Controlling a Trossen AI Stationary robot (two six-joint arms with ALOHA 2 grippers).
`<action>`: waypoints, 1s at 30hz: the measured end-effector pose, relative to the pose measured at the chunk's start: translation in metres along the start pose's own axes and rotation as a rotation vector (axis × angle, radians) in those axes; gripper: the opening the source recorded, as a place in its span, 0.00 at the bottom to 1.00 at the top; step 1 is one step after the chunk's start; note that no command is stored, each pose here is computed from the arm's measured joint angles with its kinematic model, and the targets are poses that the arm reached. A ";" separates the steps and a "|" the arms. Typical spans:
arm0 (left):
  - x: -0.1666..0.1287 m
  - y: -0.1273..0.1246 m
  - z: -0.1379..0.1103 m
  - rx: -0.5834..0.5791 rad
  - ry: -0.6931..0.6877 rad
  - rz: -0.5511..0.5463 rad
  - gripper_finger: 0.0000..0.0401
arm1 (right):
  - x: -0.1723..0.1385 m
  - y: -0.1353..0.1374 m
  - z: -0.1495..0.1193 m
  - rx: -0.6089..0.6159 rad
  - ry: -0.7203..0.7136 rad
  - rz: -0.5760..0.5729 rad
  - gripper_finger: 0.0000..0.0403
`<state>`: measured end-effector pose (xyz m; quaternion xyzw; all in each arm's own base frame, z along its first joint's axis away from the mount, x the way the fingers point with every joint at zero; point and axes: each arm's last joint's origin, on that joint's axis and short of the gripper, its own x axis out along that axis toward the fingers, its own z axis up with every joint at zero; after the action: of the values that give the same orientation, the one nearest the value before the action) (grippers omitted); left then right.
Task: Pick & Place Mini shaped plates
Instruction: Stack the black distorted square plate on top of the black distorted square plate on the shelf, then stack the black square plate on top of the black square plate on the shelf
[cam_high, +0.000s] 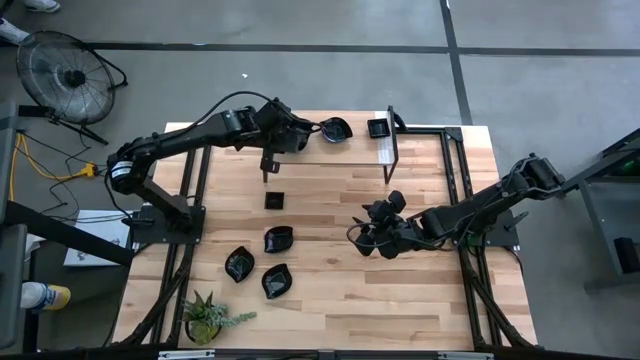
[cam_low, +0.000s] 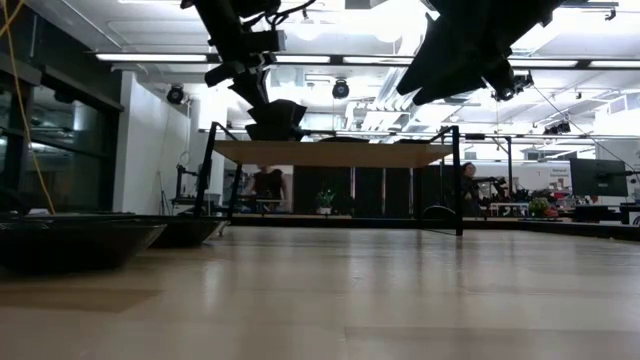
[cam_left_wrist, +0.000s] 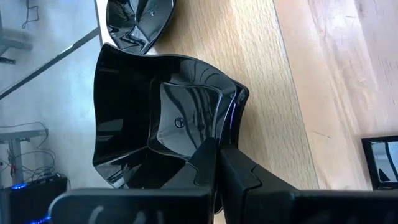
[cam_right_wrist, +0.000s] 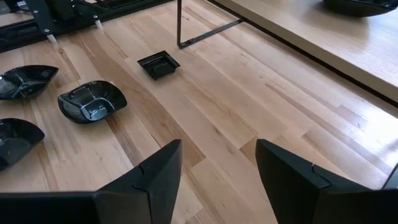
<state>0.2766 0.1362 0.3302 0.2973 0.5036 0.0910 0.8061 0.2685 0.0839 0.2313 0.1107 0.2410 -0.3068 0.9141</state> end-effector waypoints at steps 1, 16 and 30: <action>0.000 0.000 0.000 0.000 0.000 0.000 0.01 | 0.000 0.000 0.000 0.000 0.000 0.000 0.50; 0.000 0.000 0.000 -0.016 -0.003 -0.001 0.18 | 0.000 0.000 0.000 -0.008 0.002 0.003 0.50; -0.031 -0.029 -0.008 -0.150 0.066 -0.259 0.18 | 0.000 0.000 0.000 -0.008 0.003 0.003 0.50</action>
<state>0.2504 0.1022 0.3347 0.1656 0.5556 0.0333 0.8141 0.2686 0.0840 0.2314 0.1078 0.2434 -0.3042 0.9147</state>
